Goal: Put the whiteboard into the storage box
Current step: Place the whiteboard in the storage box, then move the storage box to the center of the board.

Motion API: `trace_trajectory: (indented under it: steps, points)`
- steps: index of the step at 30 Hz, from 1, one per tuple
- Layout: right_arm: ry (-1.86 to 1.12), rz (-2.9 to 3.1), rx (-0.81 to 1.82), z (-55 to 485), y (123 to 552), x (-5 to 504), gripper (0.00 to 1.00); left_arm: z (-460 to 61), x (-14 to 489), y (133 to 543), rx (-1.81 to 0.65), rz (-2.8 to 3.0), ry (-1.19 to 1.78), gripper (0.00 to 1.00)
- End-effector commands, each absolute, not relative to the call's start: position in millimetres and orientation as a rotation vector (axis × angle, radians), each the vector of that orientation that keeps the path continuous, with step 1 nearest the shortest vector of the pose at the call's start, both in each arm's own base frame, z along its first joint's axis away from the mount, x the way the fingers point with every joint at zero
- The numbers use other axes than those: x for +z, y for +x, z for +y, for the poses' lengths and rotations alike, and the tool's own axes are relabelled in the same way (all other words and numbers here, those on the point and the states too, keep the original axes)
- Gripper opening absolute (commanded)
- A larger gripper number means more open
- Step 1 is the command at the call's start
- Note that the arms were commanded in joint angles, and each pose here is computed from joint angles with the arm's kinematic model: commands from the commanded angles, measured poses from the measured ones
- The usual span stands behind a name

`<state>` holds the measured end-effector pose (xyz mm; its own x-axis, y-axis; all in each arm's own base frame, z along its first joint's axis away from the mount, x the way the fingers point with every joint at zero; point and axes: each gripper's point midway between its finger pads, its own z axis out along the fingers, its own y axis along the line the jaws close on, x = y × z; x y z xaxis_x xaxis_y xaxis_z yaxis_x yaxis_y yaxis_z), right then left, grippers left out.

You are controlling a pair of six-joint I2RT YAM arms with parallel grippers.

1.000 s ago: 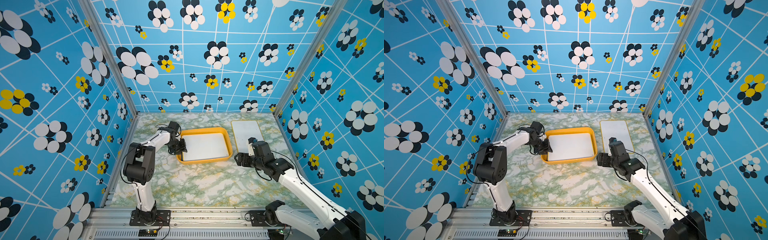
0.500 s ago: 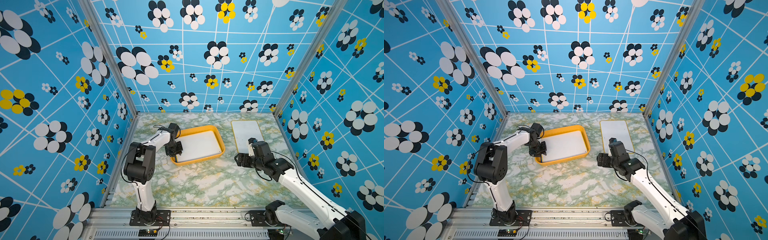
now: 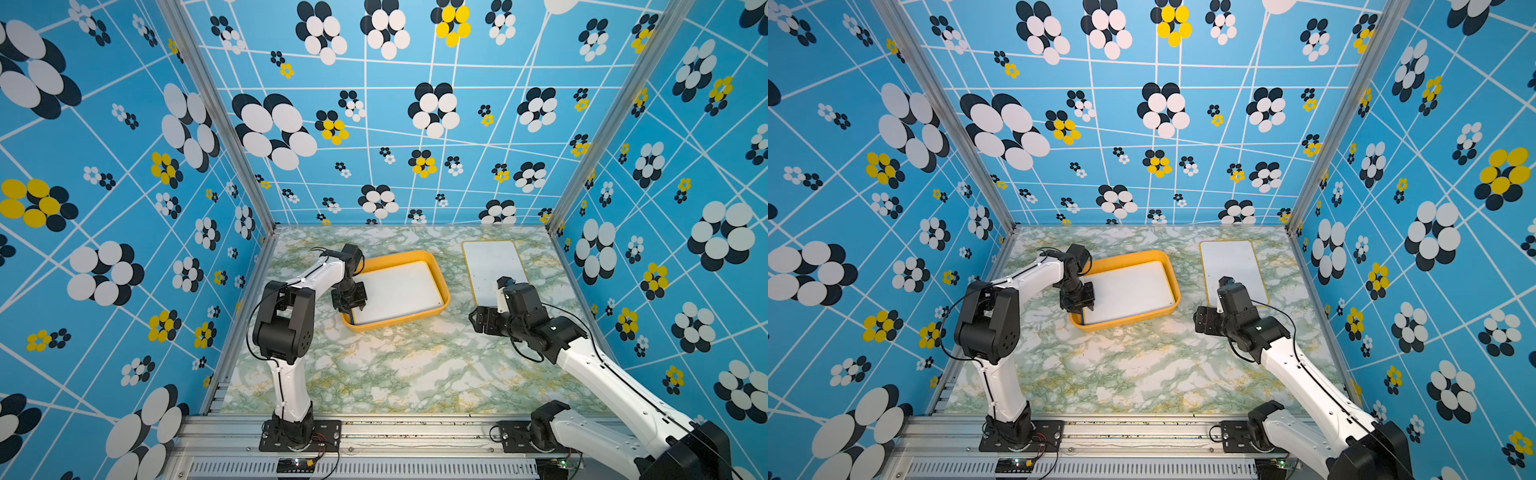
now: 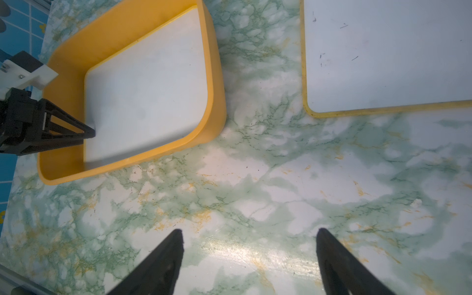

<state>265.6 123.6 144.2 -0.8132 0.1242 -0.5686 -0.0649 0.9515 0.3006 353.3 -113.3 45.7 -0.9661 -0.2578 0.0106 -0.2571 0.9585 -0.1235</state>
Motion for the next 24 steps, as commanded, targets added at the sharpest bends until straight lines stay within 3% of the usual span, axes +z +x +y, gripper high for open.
trace_trajectory:
  steps: [1, 8, 15, 24]
  points:
    - [0.062, 2.506, 0.430, 126.5, 263.0, 138.9, 0.84, -108.6, 63.5, 354.5, -0.120, 3.103, -0.350, 0.42]
    - [0.080, 2.511, 0.453, 129.5, 264.4, 137.5, 0.84, -112.7, 107.6, 362.1, -0.130, 3.026, -0.250, 0.47]
    - [0.101, 2.527, 0.446, 129.1, 264.9, 132.5, 0.84, -78.7, 139.9, 340.4, 0.080, 2.966, -0.294, 0.48]
    - [0.101, 2.528, 0.397, 124.9, 269.8, 135.3, 0.84, -67.2, 120.2, 313.5, 0.100, 2.999, -0.347, 0.54]
